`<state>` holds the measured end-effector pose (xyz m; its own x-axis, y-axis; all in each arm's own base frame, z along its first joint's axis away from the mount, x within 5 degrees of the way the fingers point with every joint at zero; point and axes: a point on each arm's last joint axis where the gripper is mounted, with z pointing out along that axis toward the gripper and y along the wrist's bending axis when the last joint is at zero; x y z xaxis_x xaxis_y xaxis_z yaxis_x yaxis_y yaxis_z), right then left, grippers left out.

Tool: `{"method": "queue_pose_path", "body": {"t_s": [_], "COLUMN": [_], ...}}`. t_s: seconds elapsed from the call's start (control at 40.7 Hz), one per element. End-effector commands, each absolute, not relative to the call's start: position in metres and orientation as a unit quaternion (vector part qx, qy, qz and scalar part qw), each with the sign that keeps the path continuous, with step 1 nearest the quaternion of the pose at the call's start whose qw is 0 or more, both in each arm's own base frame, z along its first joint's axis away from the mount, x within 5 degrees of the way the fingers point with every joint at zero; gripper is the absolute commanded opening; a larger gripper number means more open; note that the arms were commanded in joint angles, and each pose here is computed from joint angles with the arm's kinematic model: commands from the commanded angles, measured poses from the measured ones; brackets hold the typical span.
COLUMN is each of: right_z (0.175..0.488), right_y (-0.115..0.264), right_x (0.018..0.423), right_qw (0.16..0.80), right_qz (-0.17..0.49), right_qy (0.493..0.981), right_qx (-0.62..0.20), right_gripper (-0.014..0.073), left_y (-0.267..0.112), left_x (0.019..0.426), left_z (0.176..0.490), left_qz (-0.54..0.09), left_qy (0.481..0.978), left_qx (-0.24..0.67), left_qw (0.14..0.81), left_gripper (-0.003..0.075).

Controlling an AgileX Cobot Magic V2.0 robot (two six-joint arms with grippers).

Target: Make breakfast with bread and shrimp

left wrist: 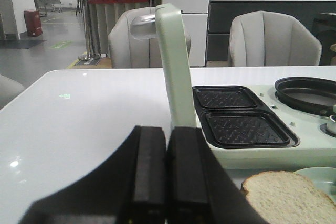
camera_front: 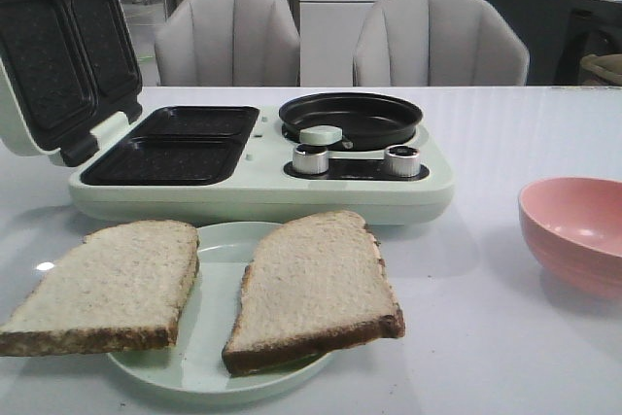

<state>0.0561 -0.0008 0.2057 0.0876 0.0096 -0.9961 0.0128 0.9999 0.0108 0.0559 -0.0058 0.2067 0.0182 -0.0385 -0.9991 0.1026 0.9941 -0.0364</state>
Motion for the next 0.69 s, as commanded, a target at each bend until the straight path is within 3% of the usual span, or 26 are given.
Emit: {"method": "queue_pose_path", "body": {"t_s": [0.0,0.147,0.295,0.467,0.664], "right_z": [0.221,0.221,0.232,0.274,0.326], "right_y": [-0.001,-0.001,-0.001,-0.001,-0.001], "right_x": [0.052,0.052,0.05,0.039,0.037], "right_qw": [0.778,0.78,0.798,0.794,0.756], "right_qz": [-0.007,-0.007,-0.004,-0.004,-0.006], "right_qy": [0.629,0.625,0.603,0.608,0.654], "right_qx": [0.005,0.005,0.006,0.009,0.013], "right_gripper": [0.0034,0.0034,0.0034,0.0034,0.0034], "left_y": [-0.005,-0.005,-0.005,-0.004,-0.004], "left_x": [0.055,0.055,0.053,0.042,0.032], "left_z": [0.205,0.206,0.22,0.264,0.331], "left_qz": [-0.053,-0.053,-0.054,-0.057,-0.059], "left_qy": [0.672,0.668,0.626,0.61,0.613], "left_qx": [0.018,0.018,0.015,0.017,0.02], "left_qw": [0.738,0.742,0.777,0.79,0.788], "left_gripper": [0.0101,0.0101,0.0101,0.0101,0.0101]}}
